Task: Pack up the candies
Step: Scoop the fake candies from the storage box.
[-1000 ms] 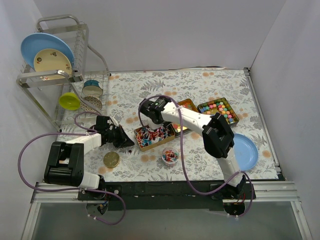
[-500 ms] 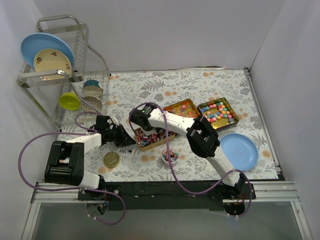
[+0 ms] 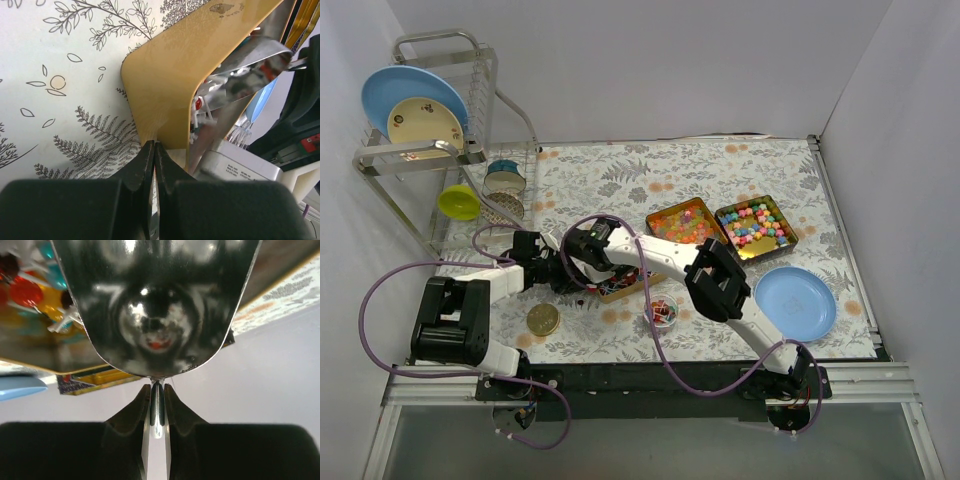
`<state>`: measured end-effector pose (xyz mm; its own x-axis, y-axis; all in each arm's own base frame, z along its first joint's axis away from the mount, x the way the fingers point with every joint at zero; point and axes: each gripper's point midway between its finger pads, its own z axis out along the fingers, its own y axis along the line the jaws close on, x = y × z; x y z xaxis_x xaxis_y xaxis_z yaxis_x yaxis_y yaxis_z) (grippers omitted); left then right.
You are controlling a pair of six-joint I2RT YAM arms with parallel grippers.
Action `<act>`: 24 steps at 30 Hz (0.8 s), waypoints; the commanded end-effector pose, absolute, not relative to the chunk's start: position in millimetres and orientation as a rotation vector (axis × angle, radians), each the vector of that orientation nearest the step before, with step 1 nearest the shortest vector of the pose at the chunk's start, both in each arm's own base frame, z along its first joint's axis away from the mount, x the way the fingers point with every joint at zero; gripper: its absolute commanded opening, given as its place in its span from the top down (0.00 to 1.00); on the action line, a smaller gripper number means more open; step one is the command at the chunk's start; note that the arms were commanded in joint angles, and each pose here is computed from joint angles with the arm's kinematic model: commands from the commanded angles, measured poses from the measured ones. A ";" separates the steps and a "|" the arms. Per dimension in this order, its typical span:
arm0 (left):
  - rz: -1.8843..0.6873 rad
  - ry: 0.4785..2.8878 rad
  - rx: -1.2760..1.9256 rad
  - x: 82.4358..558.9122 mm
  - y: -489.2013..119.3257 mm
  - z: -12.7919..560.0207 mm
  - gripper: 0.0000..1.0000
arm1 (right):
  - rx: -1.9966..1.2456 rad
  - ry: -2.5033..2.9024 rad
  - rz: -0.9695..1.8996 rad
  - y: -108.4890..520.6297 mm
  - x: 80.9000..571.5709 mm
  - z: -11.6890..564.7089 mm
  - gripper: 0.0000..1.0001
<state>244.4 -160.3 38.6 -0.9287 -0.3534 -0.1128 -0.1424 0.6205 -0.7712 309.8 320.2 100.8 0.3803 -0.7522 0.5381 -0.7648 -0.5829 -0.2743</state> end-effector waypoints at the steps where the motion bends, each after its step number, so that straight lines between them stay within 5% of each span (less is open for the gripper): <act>1: -1.232 2.571 -0.371 250.5 -162.9 45.9 1.00 | 2.569 -1.533 0.841 315.5 295.7 85.3 0.99; 13: -1.180 2.593 -0.296 250.8 -158.2 50.3 1.00 | 2.549 -1.847 0.319 297.7 292.0 73.9 0.99; 24: -1.198 2.605 -0.193 254.1 -160.2 63.2 1.00 | 2.569 -1.991 0.203 281.7 303.6 100.5 0.99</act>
